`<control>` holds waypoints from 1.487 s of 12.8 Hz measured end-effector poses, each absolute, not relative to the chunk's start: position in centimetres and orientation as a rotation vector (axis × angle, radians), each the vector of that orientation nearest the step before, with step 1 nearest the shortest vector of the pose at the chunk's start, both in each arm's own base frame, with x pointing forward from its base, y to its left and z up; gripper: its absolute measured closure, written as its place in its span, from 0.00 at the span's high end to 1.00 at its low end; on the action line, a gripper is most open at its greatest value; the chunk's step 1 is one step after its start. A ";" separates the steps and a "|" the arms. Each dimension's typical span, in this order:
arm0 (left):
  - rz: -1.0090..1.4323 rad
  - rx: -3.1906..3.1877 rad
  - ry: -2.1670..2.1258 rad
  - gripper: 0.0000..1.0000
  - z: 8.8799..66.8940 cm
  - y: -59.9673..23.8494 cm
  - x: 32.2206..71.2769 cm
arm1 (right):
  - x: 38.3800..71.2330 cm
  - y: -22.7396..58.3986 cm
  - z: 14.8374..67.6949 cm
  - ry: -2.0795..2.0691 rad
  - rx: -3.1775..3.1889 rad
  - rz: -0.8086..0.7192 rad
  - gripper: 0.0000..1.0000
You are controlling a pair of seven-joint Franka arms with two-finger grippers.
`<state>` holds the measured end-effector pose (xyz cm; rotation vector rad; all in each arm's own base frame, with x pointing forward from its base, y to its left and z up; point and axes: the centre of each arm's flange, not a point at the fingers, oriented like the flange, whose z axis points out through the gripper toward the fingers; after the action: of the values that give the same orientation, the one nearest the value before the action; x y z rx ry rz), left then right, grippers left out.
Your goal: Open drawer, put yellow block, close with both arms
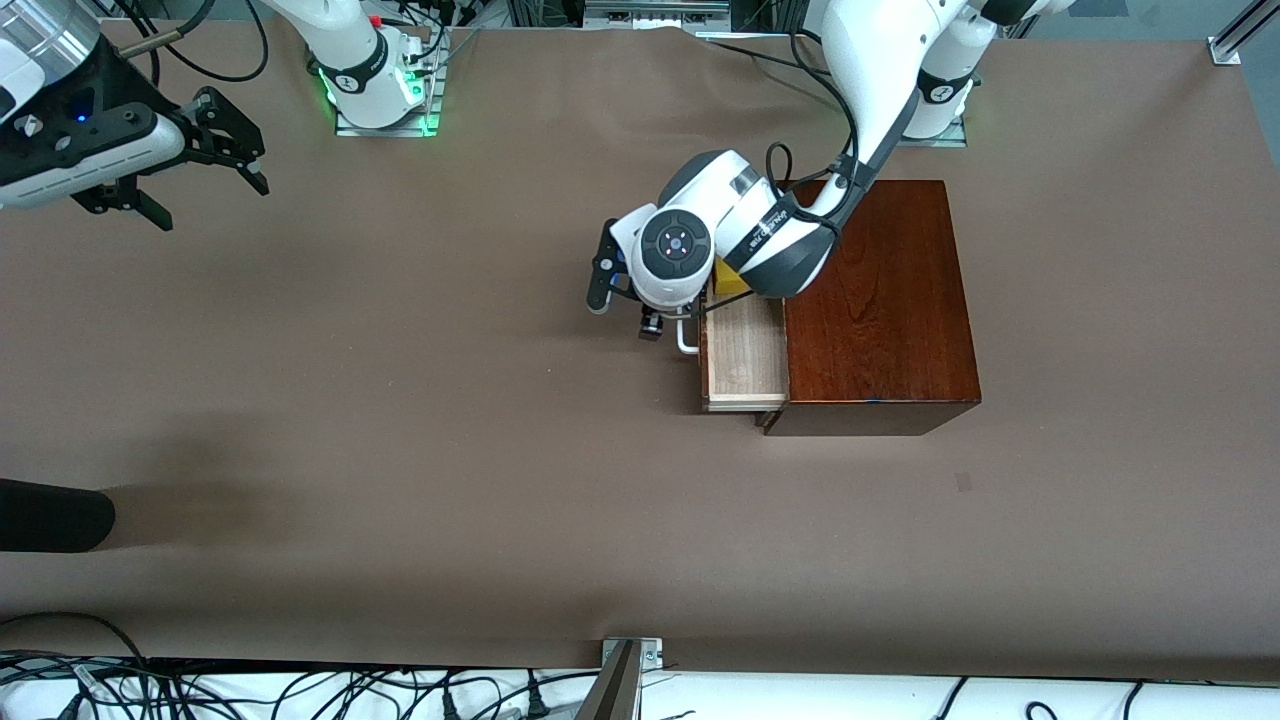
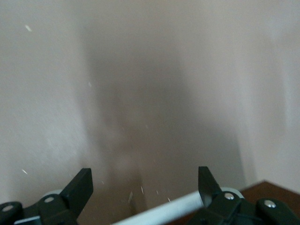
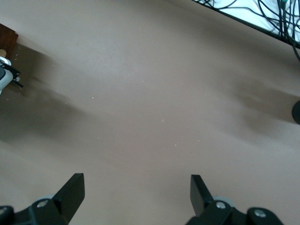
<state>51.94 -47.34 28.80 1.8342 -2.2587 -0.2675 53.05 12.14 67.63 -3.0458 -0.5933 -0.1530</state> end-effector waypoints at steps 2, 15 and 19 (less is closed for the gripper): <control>-0.298 1.835 -2.285 1.00 28.9 -47.1 51.9 | 53.1 11.7 67.1 -0.570 -3.056 -0.135 1.00; -0.663 1.897 -2.345 1.00 30.1 -39.3 54.6 | 53.9 9.0 65.5 -0.497 -3.088 -0.154 1.00; -0.380 2.026 -2.317 1.00 40.7 -37.4 57.5 | 54.1 9.5 65.0 -0.485 -3.090 -0.144 1.00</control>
<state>57.50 -37.42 40.70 2.0257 -2.3172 -0.3797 54.14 9.45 65.02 -3.0903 -0.4846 -0.1435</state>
